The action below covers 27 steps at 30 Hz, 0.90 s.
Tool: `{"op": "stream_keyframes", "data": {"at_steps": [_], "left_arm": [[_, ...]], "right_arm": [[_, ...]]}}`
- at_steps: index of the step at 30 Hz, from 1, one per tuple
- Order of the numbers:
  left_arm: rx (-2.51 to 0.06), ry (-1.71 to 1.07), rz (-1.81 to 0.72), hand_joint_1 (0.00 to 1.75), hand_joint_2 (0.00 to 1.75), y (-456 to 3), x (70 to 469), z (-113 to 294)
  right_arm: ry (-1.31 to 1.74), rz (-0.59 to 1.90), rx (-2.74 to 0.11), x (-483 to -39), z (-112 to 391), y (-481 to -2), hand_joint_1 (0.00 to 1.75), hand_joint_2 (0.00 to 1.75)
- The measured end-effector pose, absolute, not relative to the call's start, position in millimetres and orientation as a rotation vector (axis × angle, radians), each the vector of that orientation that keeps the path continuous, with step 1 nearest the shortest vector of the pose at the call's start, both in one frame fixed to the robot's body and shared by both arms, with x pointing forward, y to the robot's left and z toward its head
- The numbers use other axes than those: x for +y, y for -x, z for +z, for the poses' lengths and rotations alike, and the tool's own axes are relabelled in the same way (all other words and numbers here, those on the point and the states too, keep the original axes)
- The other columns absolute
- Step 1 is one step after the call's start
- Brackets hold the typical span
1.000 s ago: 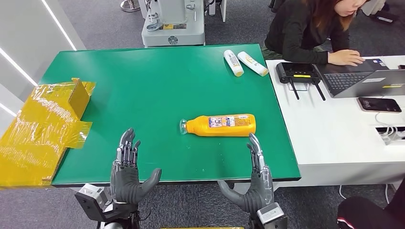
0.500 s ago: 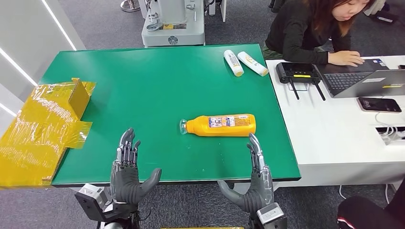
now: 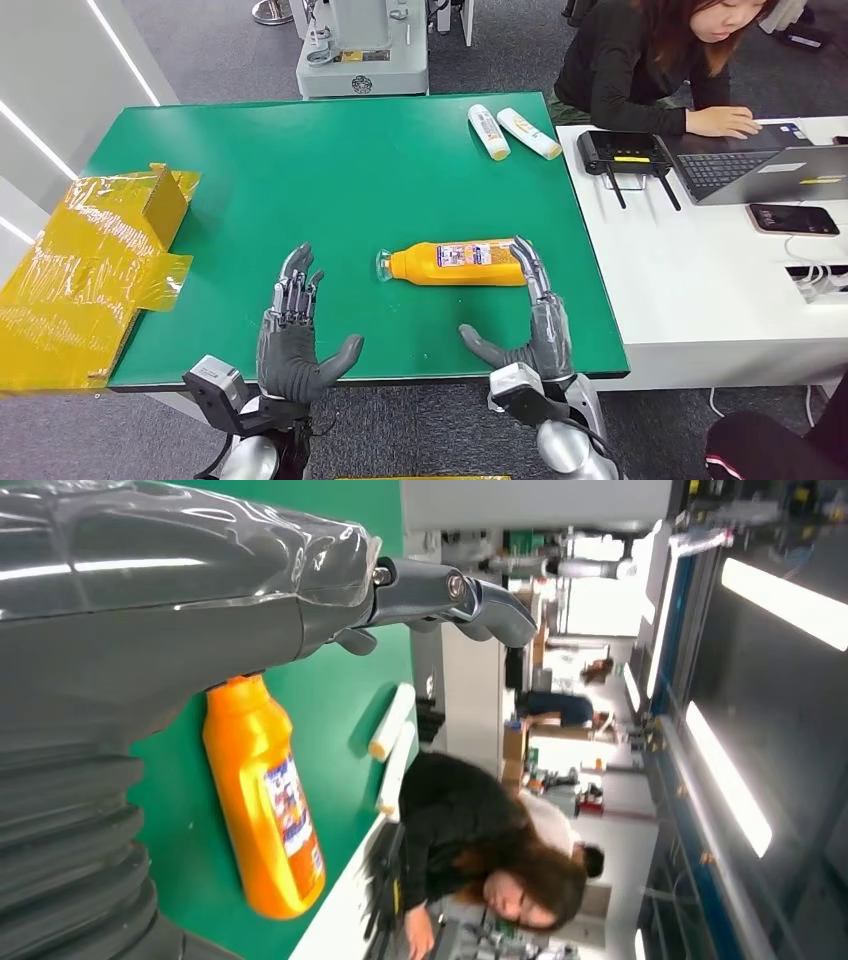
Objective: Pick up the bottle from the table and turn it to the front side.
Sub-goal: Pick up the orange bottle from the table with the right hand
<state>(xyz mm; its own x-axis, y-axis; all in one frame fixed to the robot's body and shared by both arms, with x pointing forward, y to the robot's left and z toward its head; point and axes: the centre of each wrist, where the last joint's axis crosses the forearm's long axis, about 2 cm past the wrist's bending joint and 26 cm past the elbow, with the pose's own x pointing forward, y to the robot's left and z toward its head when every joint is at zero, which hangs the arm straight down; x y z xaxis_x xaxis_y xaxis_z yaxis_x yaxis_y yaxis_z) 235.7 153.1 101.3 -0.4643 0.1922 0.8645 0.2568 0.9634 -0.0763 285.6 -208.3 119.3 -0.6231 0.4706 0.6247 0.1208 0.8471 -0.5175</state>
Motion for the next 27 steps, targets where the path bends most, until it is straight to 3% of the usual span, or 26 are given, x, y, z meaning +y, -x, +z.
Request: {"op": "stream_keyframes", "data": {"at_steps": [15, 27], "left_arm": [[-2.061, 0.436, -0.141, 0.00, 1.75, -254.6, 144.1, 98.1], [-2.037, 0.454, -0.159, 0.00, 1.75, -256.6, 141.1, 92.6]], "right_arm": [[0.594, 1.025, -1.831, -223.0, 145.9, -397.8, 0.00, 1.75], [0.615, 1.312, -1.522, -231.4, 144.1, -423.8, 0.00, 1.75]]}}
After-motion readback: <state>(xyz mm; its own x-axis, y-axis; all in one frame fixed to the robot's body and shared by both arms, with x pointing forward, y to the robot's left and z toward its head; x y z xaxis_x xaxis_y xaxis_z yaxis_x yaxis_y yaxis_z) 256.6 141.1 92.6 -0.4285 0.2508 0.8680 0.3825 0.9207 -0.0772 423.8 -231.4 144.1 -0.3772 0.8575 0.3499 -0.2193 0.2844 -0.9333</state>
